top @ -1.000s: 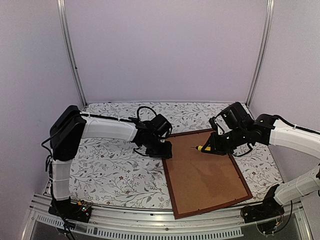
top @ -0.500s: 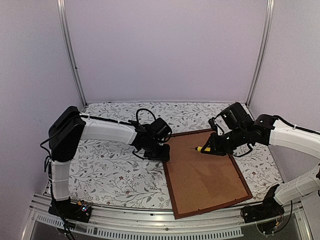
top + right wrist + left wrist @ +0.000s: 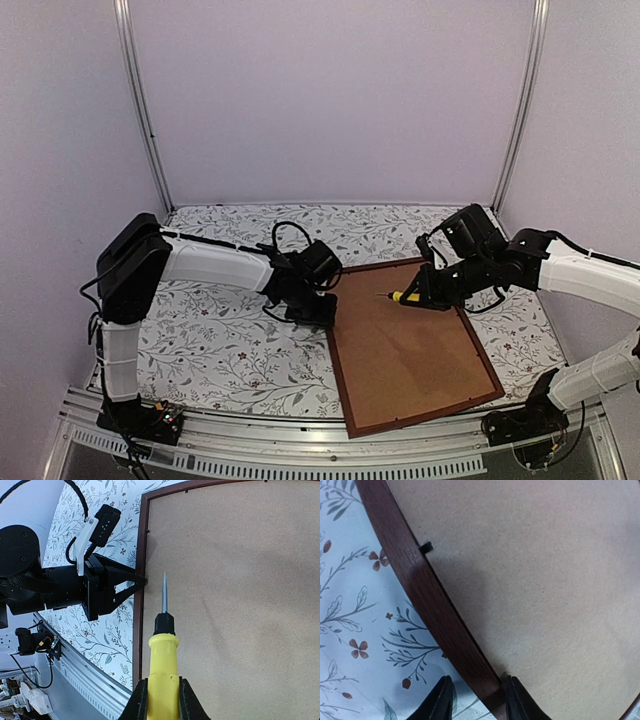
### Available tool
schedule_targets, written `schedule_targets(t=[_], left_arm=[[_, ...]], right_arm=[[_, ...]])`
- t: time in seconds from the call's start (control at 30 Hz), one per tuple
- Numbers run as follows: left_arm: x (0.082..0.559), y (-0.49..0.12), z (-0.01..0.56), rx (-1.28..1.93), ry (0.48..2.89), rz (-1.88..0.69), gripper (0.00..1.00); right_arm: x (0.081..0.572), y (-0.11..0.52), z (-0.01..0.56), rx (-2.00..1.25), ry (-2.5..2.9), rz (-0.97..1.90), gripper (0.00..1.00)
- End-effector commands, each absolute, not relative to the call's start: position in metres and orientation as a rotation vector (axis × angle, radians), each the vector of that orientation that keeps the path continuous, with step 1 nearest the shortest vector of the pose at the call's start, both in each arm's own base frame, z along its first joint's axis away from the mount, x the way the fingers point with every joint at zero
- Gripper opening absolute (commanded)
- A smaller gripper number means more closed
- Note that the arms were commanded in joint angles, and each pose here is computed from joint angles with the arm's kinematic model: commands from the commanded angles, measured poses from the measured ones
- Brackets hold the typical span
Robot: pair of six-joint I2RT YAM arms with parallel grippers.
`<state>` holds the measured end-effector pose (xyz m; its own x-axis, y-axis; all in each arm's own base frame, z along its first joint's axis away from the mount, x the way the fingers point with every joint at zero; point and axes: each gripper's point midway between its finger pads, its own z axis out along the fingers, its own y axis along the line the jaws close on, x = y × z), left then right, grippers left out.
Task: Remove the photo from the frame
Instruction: Move the photo frame to the center of the board.
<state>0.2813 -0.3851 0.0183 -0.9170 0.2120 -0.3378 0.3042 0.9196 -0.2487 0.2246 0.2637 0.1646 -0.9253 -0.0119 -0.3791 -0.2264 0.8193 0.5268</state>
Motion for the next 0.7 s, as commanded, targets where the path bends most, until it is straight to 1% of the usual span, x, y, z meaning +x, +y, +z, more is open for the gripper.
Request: schedule_targets(t=[0.0,0.13,0.47,0.67], left_arm=[[0.281,-0.374,0.019,0.402,2.771,-0.369,0.33],[0.288,-0.363,0.021,0.388,2.767,-0.351,0.28],[0.305,-0.340,0.024,0.354,2.759,-0.329,0.19],[0.312,-0.334,0.030,0.340,2.748,-0.333,0.16]], right_arm=[[0.228,0.269,0.170,-0.172,2.619,0.877,0.00],[0.228,0.269,0.171,-0.170,2.618,0.881,0.00],[0.227,0.270,0.171,-0.171,2.616,0.894,0.00],[0.226,0.270,0.171,-0.172,2.617,0.896,0.00]])
